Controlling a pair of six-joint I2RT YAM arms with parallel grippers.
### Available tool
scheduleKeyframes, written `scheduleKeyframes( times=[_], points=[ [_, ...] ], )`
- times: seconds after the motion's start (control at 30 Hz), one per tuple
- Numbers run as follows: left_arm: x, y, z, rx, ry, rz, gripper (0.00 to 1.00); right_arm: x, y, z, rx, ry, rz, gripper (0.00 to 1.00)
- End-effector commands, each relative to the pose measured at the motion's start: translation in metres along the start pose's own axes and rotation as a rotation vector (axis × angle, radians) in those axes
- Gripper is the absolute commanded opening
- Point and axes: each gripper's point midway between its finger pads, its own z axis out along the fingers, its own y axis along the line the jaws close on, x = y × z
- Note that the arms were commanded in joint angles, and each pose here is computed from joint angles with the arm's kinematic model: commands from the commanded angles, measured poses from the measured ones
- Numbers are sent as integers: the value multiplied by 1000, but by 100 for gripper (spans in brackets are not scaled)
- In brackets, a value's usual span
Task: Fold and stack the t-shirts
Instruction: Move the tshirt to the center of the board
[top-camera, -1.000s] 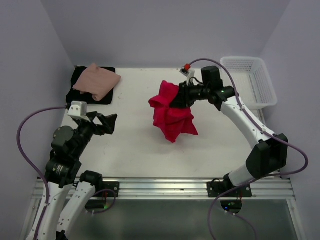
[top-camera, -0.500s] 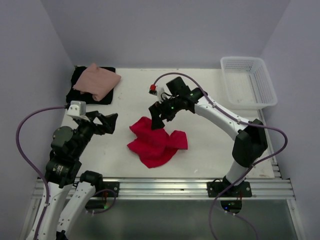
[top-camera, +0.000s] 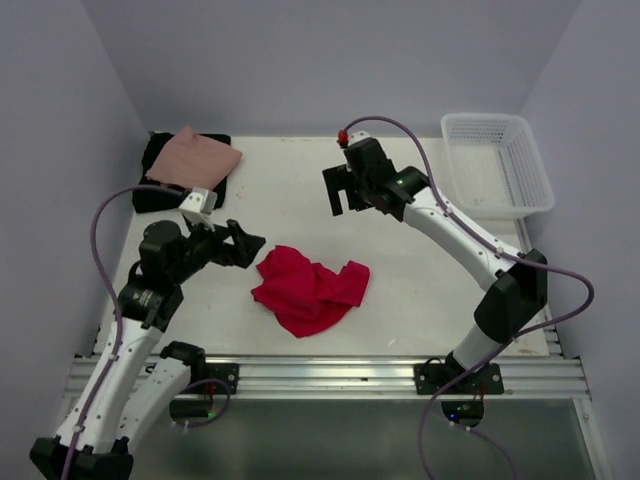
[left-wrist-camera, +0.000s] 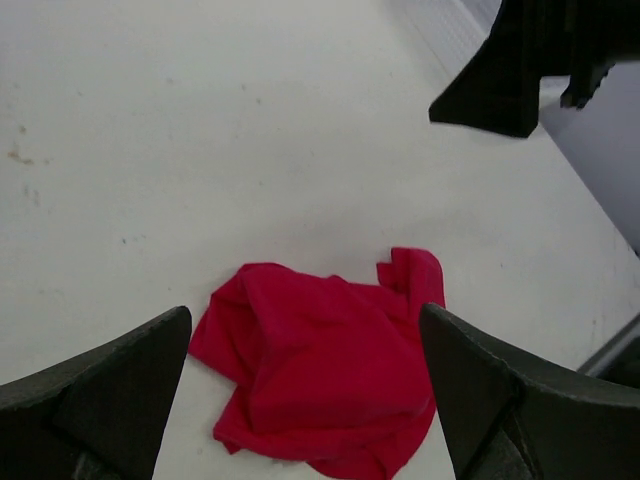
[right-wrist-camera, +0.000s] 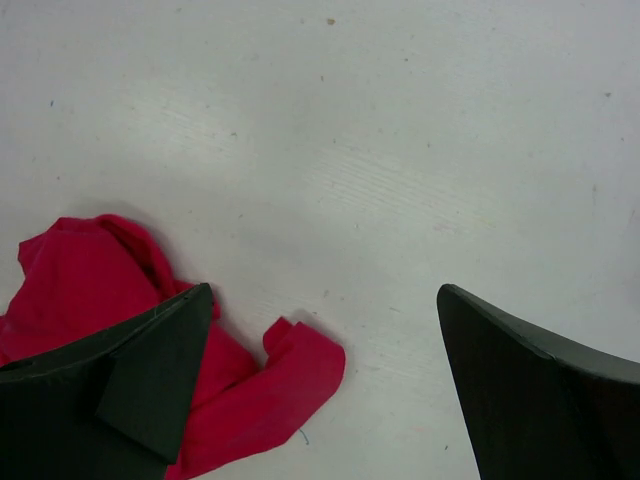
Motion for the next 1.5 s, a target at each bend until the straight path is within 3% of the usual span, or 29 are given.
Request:
scheduleKeyframes(
  times=[0.0,0.37,0.63,1.0,1.27,1.3,1.4,1.47],
  points=[
    [37,-18,21,179,174,-7,100,-4,-24,-19,120,-37,58,99],
    [104,23,59,-25,428,-149,98,1,-27,-42,99,-60,105,99],
    [144,31,79,-54,513,-194,91,11,-30,-49,100,-55,108,99],
    [163,17,107,-15,543,-212,77,33,-31,-44,97,-15,115,99],
    [172,12,122,14,560,-214,37,60,-26,-34,67,40,122,99],
    [171,13,124,12,559,-210,25,63,-25,-32,61,48,125,99],
    [155,14,129,-15,551,-178,3,77,-17,-24,28,77,145,99],
    [129,14,133,-46,521,-122,0,87,-15,-16,25,94,159,99]
  ],
)
